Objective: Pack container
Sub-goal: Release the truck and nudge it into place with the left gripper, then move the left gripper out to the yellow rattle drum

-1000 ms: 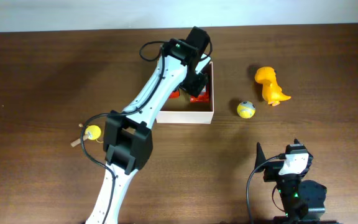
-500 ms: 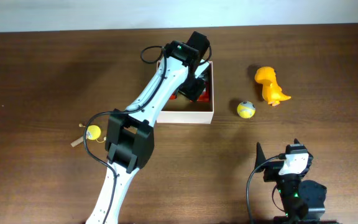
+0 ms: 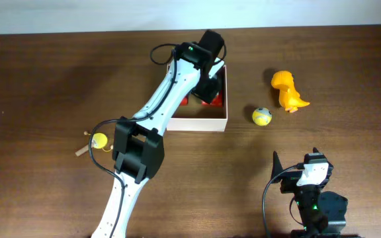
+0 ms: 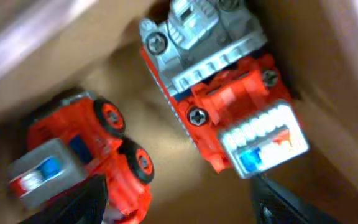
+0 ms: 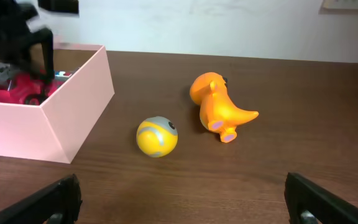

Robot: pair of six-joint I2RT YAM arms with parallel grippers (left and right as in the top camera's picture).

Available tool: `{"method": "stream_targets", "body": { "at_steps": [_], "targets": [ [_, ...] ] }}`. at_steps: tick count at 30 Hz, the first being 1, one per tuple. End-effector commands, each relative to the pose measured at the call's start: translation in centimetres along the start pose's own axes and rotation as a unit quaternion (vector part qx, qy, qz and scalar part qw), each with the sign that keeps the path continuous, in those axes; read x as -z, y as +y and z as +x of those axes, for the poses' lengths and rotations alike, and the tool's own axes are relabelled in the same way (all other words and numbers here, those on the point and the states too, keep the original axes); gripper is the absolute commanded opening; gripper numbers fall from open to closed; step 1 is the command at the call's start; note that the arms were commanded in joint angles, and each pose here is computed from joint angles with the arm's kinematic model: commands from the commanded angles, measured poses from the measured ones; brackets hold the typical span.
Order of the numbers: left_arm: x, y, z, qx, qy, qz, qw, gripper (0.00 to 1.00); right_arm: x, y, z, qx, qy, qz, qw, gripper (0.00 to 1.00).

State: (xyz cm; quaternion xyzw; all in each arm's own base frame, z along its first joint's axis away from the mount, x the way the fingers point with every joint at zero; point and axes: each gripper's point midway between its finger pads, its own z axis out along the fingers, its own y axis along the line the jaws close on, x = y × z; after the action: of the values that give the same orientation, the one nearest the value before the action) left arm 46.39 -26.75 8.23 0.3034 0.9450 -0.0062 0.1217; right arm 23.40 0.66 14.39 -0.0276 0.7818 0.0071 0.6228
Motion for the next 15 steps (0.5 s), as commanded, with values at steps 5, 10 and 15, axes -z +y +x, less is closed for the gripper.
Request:
{"method": "stream_targets", "body": {
  "at_steps": [5, 10, 15],
  "targets": [
    [7.9, 1.2, -2.3, 0.007, -0.064, -0.011, 0.998, 0.75, 0.0, 0.3, 0.1, 0.004, -0.002, -0.007, 1.0, 0.99],
    [12.3, 5.2, 0.5, 0.108, -0.048, -0.067, 0.991, 0.75, 0.0, 0.3, 0.1, 0.004, -0.002, -0.007, 1.0, 0.98],
    [16.8, 9.8, 1.6, 0.237, -0.095, -0.055, 0.965, 0.77, 0.0, 0.3, 0.1, 0.004, -0.002, -0.007, 1.0, 0.99]
  ]
}}
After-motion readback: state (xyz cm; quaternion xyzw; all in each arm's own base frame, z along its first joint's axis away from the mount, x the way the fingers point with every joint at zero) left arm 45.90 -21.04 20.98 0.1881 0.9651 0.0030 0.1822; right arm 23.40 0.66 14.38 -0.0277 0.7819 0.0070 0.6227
